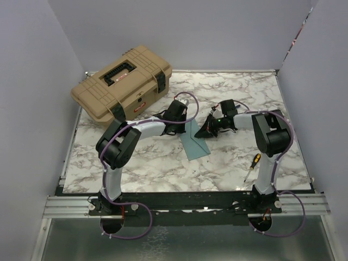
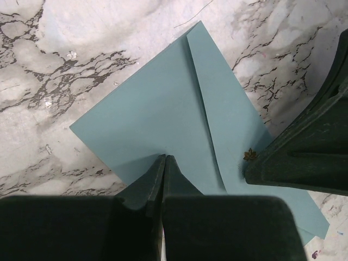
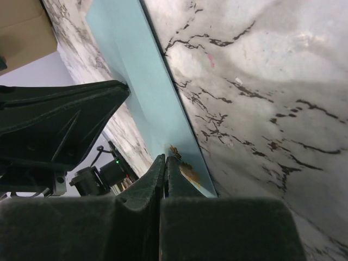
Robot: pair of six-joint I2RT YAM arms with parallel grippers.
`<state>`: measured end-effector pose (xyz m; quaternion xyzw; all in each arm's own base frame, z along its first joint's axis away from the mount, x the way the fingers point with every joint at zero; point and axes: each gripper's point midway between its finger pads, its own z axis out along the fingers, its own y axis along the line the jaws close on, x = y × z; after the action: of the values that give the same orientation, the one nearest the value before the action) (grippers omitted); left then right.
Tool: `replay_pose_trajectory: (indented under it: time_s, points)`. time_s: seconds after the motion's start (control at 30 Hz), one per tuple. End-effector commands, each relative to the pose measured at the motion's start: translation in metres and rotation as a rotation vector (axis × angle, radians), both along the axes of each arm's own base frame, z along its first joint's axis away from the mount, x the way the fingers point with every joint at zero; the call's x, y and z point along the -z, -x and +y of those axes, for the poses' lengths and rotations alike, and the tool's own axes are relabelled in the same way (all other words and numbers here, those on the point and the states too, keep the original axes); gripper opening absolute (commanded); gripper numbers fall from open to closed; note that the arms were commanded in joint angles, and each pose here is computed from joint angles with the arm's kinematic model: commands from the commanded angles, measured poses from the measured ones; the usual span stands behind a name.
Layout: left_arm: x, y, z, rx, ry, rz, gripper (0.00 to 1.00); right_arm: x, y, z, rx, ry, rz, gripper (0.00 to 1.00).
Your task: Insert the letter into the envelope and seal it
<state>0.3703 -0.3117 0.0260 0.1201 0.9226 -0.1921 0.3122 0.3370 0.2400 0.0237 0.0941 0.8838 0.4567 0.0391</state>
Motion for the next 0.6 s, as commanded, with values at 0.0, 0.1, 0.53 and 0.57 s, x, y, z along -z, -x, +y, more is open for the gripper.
replay_pose_trajectory:
  time_s: [0.0,0.1,0.53,0.57]
  points:
    - [0.046,0.033,0.021,0.013,-0.097,0.145,0.00,0.003,-0.002,0.009,-0.021,-0.026,0.005,0.00]
    - [0.045,0.033,0.021,0.014,-0.095,0.145,0.00,0.009,0.000,0.011,-0.024,-0.017,0.014,0.00]
    - [-0.029,0.001,-0.018,0.036,0.212,0.079,0.00,0.037,0.009,-0.004,-0.030,0.101,-0.044,0.00]
    - [-0.043,-0.004,-0.022,0.042,0.264,0.067,0.00,0.039,0.009,-0.005,-0.029,0.108,-0.043,0.00]
